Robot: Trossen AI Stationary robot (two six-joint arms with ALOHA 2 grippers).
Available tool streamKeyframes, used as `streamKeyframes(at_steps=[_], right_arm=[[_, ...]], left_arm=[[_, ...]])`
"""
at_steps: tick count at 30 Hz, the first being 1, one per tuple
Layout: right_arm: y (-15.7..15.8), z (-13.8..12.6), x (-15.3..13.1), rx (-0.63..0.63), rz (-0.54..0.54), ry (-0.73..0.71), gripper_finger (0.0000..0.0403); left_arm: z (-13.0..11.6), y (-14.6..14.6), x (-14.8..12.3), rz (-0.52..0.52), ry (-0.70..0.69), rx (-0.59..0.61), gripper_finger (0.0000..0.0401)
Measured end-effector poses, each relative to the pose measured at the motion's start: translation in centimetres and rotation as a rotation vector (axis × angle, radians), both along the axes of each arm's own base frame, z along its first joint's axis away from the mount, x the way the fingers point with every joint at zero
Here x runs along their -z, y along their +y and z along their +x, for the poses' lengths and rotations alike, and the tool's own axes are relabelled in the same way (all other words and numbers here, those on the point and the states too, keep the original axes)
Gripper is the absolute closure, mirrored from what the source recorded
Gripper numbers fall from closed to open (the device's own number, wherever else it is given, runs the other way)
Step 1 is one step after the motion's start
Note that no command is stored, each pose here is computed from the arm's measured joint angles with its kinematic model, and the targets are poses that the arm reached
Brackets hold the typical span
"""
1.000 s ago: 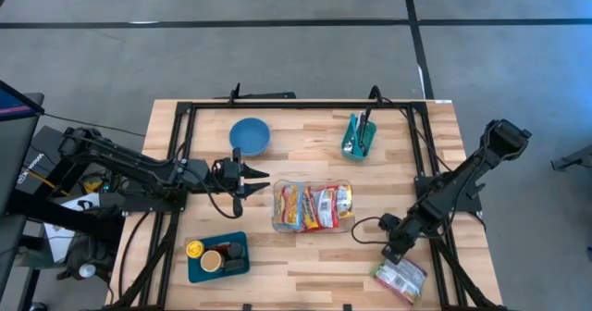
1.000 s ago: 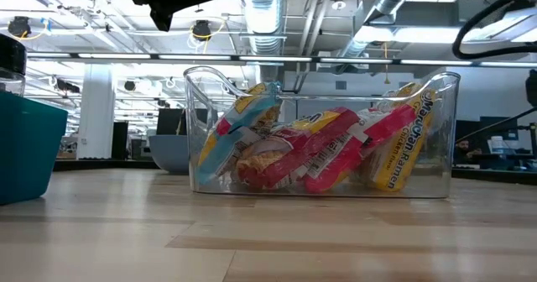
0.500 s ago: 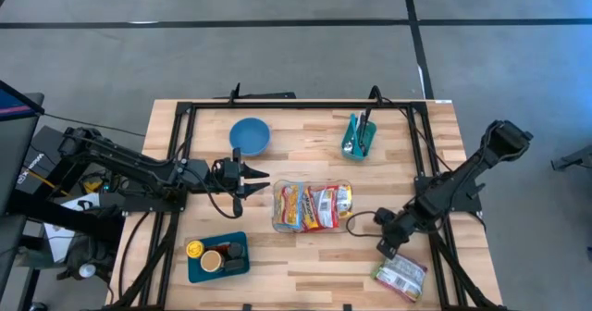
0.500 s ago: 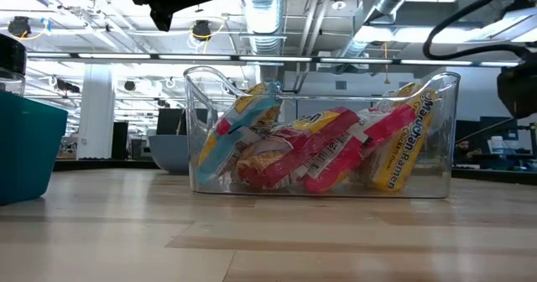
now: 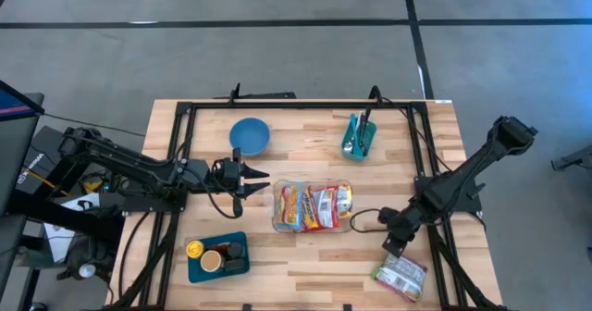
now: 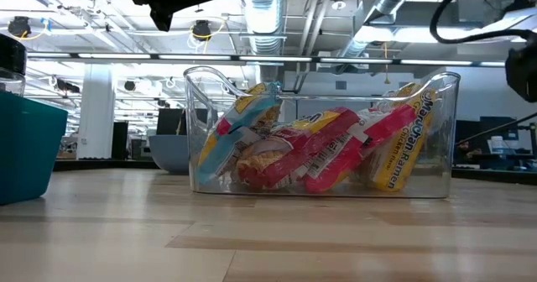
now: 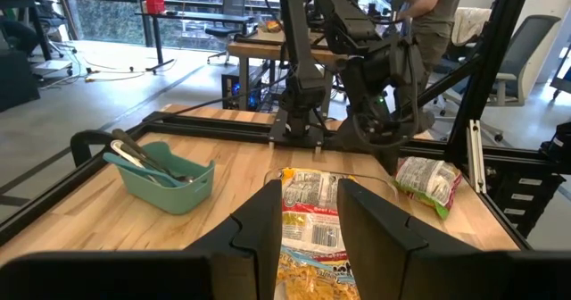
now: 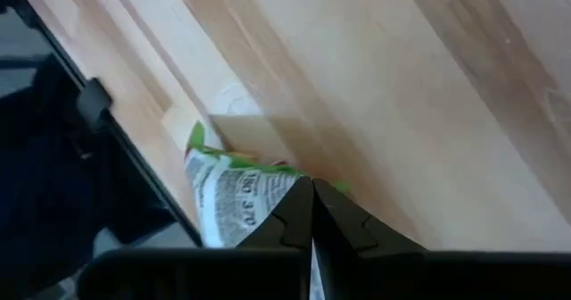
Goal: Pick & Place Food Item
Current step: Put the pink noodle pack into the transparent bin
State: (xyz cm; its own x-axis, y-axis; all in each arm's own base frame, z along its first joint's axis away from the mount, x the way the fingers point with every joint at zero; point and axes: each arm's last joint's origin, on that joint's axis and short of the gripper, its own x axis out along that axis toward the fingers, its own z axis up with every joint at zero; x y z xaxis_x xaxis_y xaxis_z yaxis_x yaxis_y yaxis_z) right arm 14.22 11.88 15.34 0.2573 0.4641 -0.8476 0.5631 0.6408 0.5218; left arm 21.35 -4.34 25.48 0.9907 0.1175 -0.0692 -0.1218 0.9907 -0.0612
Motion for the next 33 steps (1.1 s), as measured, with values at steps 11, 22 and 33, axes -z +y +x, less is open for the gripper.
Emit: streamKeyframes(at_steps=[11,22,33], right_arm=[[0.0,-1.2,-0.3,0.119,0.018,0.125,0.0375],[0.5,-1.9,-0.2,0.122,0.014,0.166,0.026],[0.9,-1.8,0.1,0.109,0.015,0.153,0.0183]], left_arm=[[0.0,0.0,0.0,0.0,0.0,0.0,0.0297],[0.0,0.0,0.0,0.0,0.0,0.0,0.0297],[0.0,0.0,0.0,0.0,0.0,0.0,0.0297]])
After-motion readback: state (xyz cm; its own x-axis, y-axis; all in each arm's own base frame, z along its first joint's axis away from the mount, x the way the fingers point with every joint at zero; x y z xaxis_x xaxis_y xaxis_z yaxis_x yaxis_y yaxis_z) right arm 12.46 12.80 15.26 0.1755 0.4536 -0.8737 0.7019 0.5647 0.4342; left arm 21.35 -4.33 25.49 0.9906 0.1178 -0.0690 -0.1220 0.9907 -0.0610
